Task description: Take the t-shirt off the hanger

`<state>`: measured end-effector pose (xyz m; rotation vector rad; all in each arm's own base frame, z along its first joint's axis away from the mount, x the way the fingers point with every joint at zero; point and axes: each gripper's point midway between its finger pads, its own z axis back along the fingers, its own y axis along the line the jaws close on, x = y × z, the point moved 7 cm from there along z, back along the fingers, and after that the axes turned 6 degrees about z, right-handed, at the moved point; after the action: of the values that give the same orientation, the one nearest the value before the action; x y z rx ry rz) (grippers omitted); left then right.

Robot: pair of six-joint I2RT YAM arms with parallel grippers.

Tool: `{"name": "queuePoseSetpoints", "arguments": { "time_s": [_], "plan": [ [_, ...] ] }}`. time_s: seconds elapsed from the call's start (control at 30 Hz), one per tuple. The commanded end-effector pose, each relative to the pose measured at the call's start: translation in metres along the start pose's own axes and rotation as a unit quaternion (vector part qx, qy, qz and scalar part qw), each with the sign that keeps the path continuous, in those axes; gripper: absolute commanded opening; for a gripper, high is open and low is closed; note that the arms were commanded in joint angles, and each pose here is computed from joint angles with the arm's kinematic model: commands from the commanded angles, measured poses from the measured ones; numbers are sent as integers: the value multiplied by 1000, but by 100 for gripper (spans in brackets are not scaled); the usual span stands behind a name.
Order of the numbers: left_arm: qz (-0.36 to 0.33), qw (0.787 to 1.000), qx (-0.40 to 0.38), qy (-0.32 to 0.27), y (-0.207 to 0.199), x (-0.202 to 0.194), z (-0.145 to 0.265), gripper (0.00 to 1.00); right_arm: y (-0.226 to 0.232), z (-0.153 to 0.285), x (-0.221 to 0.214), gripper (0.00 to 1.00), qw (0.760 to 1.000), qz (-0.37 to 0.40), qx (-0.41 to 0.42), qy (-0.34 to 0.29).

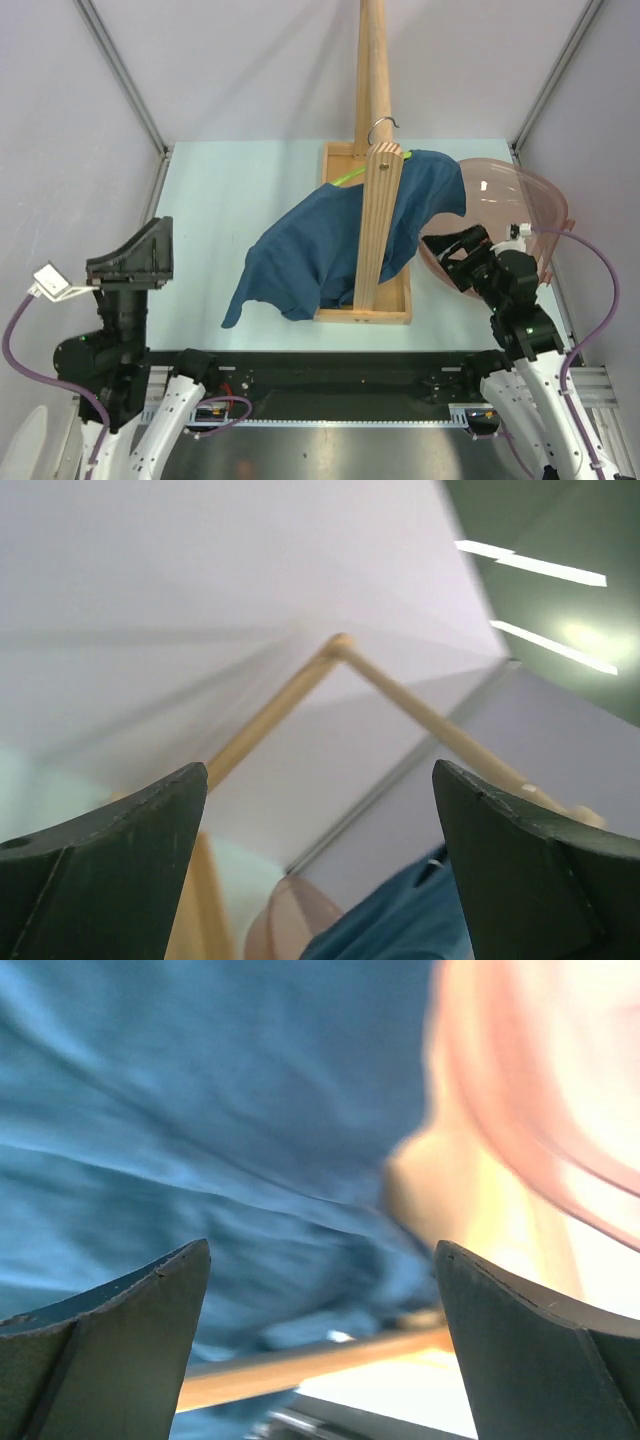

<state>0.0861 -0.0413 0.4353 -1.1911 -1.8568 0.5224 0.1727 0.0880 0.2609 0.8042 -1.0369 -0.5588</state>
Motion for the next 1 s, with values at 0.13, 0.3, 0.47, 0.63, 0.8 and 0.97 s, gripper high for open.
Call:
{"name": "queuePoseSetpoints", "arguments": {
  "time_s": [0.13, 0.3, 0.47, 0.63, 0.8, 0.97],
  "plan": [
    [-72, 957, 274, 67, 82, -23, 35, 100, -11, 48, 3, 100, 989, 135, -59, 9],
    [-149, 962, 172, 150, 66, -31, 37, 100, 8, 67, 6, 100, 982, 187, 5, 15],
    [-152, 960, 122, 199, 48, -33, 42, 100, 22, 69, 11, 100, 972, 231, 33, 35],
    [-161, 958, 37, 232, 31, -38, 45, 100, 48, 74, 35, 100, 955, 293, 50, 6],
    [-175, 938, -30, 297, 13, -44, 41, 100, 93, 72, 72, 100, 931, 357, 72, -27],
    [-190, 931, -61, 307, 3, -42, 34, 100, 125, 61, 107, 100, 914, 394, 64, -66]
  ]
}}
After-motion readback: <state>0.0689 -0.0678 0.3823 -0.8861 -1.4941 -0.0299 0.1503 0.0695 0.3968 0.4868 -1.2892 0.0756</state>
